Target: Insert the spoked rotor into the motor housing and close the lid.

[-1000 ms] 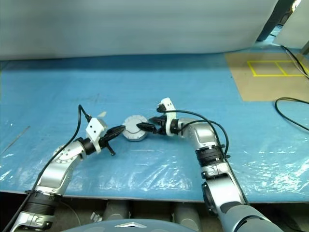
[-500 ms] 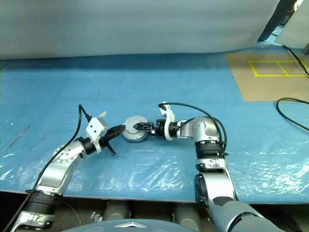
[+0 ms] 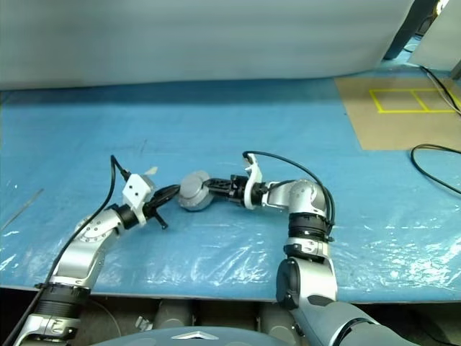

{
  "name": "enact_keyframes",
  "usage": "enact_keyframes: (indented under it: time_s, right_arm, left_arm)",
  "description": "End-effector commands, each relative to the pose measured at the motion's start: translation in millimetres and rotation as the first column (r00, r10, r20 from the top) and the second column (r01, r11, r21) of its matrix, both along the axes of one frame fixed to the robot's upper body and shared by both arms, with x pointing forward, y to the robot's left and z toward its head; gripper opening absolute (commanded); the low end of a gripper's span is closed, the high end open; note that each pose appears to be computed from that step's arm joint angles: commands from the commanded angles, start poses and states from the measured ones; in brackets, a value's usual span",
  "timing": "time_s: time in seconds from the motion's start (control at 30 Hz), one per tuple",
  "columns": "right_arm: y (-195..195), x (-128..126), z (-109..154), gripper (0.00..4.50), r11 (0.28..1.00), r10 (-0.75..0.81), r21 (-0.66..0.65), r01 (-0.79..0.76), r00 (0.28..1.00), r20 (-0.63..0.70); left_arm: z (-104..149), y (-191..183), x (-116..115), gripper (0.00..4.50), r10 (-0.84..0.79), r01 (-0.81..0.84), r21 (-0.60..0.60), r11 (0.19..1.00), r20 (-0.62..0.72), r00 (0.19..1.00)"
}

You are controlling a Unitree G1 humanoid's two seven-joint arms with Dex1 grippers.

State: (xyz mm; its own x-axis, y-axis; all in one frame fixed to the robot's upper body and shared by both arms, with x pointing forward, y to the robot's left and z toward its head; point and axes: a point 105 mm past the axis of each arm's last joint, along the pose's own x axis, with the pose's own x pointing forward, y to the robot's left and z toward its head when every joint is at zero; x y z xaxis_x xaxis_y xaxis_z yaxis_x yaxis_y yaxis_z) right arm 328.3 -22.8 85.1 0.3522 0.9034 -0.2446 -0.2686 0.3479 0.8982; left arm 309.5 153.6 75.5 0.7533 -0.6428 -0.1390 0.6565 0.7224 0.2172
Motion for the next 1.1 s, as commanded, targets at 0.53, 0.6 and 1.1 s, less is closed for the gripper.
enact_keyframes:
  time_s: [0.53, 0.6, 1.1]
  right_arm:
    - [14.9, 26.2, 46.2, 1.34, 0.96, -0.156, 0.252, 0.123, 0.981, 0.117]
    - [12.4, 32.9, 58.5, 1.34, 0.936, -0.205, 0.316, 0.156, 0.971, 0.126]
    - [12.9, 43.7, 93.8, 1.34, 0.864, -0.287, 0.468, 0.182, 0.944, 0.163]
  left_arm:
    - [38.0, 43.1, 17.9, 0.0, 0.273, -0.275, -0.551, 0.788, -0.089, 0.958]
    - [36.9, 45.7, 15.9, 0.0, 0.262, -0.292, -0.61, 0.736, -0.14, 0.955]
    - [56.3, 16.9, 6.4, 2.99, 0.022, -0.252, -0.889, 0.381, -0.264, 0.964]
